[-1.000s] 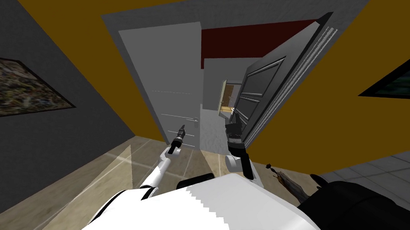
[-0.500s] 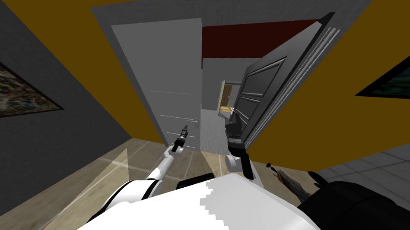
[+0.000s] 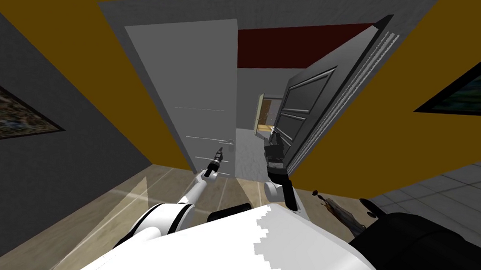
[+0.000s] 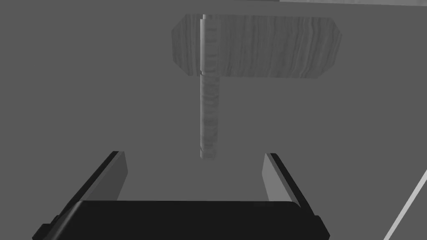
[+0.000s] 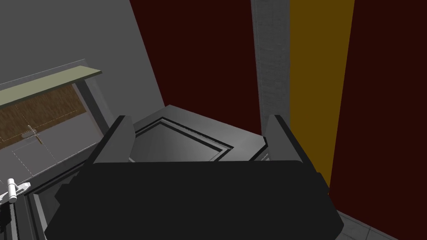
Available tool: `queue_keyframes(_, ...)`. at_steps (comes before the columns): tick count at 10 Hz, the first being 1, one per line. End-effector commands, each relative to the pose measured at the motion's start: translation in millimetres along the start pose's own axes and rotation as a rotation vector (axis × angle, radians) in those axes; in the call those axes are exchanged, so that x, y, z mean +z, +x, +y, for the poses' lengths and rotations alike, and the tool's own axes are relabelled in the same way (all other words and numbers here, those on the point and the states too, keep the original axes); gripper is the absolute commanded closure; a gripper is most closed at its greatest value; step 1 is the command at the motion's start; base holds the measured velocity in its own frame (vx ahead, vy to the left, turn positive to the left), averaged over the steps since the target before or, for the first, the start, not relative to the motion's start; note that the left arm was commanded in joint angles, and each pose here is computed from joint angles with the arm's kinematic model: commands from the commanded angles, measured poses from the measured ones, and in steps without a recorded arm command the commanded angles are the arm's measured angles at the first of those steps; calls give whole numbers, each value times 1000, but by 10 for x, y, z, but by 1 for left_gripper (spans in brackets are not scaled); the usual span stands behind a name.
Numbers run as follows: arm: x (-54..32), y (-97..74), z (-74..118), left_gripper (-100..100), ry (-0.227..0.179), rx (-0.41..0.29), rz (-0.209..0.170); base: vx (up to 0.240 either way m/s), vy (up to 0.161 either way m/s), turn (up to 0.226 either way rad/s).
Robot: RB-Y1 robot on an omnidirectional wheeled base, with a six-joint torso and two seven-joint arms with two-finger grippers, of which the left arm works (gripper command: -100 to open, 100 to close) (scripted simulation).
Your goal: Push the door open
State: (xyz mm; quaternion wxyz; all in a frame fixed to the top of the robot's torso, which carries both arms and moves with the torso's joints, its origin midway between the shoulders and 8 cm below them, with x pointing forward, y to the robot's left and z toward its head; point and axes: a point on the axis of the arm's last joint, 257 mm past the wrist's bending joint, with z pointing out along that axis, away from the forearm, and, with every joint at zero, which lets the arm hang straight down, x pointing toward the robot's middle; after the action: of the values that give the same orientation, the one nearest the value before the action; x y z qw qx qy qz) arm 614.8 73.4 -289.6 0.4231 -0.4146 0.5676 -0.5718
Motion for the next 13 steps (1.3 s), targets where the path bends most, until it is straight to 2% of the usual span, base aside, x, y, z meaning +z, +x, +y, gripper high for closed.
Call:
queue_keyframes(1, 0, 0, 0, -100, 0, 0, 0, 27, 36, -16)
queue_keyframes(2, -18, -200, 10, -100, -5, 24, -17, 80, -17, -23)
queue_keyframes(3, 8, -201, -73, -100, 13, 26, -16, 90, -31, -5)
queue_keyframes(4, -18, -200, 10, -100, -5, 24, -17, 55, -21, 1)
queue_keyframes(5, -40, -373, 12, -100, -7, 45, -33, 123, -36, -34)
queue_keyframes(7, -40, -373, 12, -100, -7, 45, -33, 115, -28, -4)
queue_keyframes(8, -50, -432, 14, -100, -7, 51, -39, 121, -35, -26)
queue_keyframes(11, -46, -333, 24, -100, -6, 32, -36, 207, -75, -24)
queue_keyframes(13, -28, -100, 30, -100, -3, -2, -20, 184, -72, -21)
